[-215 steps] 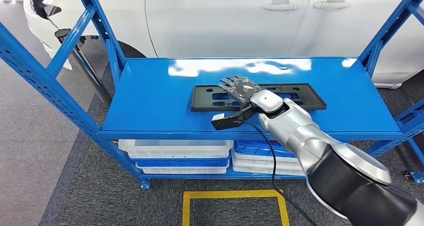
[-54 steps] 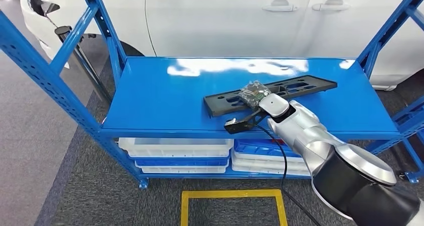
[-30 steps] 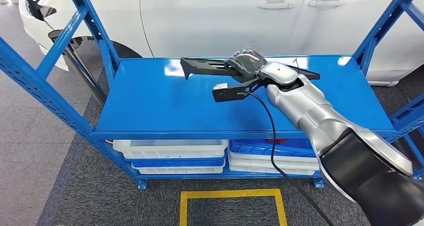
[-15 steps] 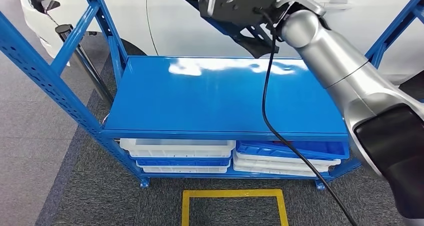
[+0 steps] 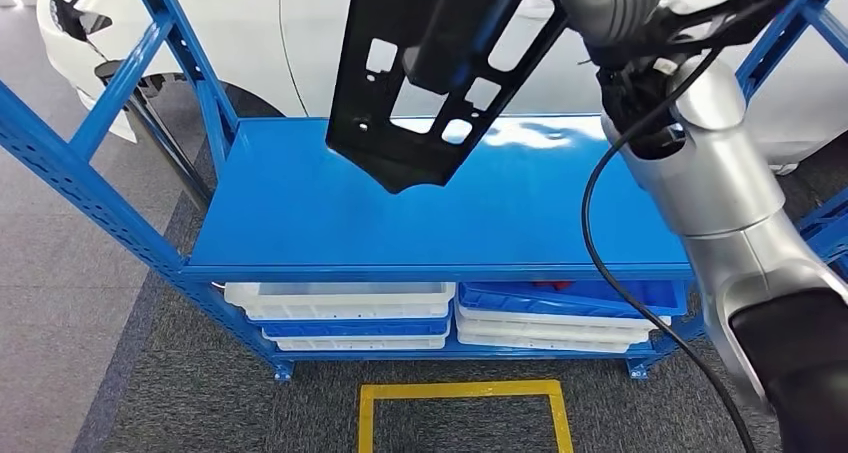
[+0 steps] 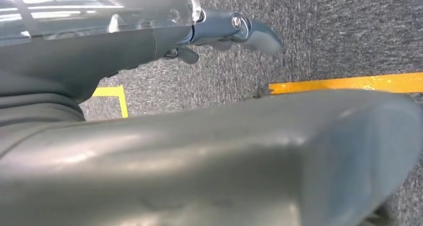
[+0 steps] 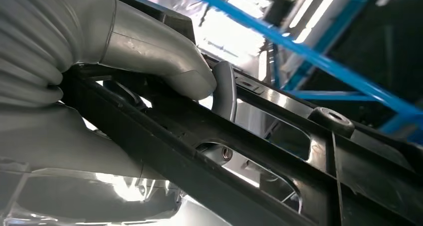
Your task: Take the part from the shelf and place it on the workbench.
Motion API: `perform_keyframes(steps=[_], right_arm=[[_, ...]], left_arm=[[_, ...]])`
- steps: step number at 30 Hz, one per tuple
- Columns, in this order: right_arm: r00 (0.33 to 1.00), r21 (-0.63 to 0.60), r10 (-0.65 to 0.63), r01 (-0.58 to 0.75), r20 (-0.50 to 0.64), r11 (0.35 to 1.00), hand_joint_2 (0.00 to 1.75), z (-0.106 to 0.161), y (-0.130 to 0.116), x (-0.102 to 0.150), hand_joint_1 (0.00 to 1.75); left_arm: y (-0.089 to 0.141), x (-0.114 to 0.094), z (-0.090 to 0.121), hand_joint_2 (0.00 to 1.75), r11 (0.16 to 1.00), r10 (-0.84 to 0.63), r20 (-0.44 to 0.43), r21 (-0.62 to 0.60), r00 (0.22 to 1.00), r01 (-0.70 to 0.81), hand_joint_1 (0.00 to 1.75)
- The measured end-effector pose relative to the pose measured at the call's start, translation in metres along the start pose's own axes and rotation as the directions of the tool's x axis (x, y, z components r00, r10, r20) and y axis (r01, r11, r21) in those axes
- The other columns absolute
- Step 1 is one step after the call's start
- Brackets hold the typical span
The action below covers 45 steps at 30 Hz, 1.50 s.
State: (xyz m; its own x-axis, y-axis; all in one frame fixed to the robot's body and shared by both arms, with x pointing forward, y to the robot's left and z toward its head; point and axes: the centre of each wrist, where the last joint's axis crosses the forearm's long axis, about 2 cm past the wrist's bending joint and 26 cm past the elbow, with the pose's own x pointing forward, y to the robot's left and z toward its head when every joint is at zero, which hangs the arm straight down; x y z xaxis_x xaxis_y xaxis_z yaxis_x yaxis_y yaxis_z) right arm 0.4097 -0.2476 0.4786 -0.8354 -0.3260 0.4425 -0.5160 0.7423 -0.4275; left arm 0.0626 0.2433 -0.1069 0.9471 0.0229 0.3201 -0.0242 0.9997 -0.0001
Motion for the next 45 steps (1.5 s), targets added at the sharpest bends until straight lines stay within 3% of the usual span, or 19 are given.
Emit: perform_keyframes(steps=[5,12,20,30,34,45], right_arm=[[0.975,-0.062,-0.210,0.215,0.078,0.975,1.75,0.058,0.036,-0.012,1.75],[0.921,-0.119,-0.368,0.382,0.127,0.916,1.75,0.121,0.118,-0.022,1.75],[0.848,-0.198,-0.503,0.528,0.165,0.826,1.75,0.131,0.182,-0.017,1.75],[0.810,-0.225,-0.551,0.586,0.203,0.778,1.75,0.128,0.214,-0.005,1.75],[0.807,-0.247,-0.559,0.591,0.193,0.768,1.75,0.127,0.220,-0.003,1.75],[0.816,-0.268,-0.543,0.578,0.197,0.771,1.75,0.115,0.227,0.004,1.75]], left_arm=[[0.000,-0.002,0.000,0.00,1.000,0.012,-0.011,0.023,1.000,-0.012,0.00],[0.000,-0.003,0.001,0.00,0.999,0.020,-0.033,0.038,0.999,-0.019,0.00],[-0.001,0.000,0.000,0.00,0.999,0.019,-0.041,0.046,0.999,-0.017,0.00],[-0.001,0.002,0.000,0.00,0.999,0.008,-0.036,0.045,0.999,-0.006,0.00],[-0.001,0.001,0.000,1.75,0.999,0.006,-0.033,0.046,0.999,-0.004,0.00],[-0.001,0.006,-0.001,1.75,0.997,-0.052,0.007,0.060,0.999,0.051,0.00]])
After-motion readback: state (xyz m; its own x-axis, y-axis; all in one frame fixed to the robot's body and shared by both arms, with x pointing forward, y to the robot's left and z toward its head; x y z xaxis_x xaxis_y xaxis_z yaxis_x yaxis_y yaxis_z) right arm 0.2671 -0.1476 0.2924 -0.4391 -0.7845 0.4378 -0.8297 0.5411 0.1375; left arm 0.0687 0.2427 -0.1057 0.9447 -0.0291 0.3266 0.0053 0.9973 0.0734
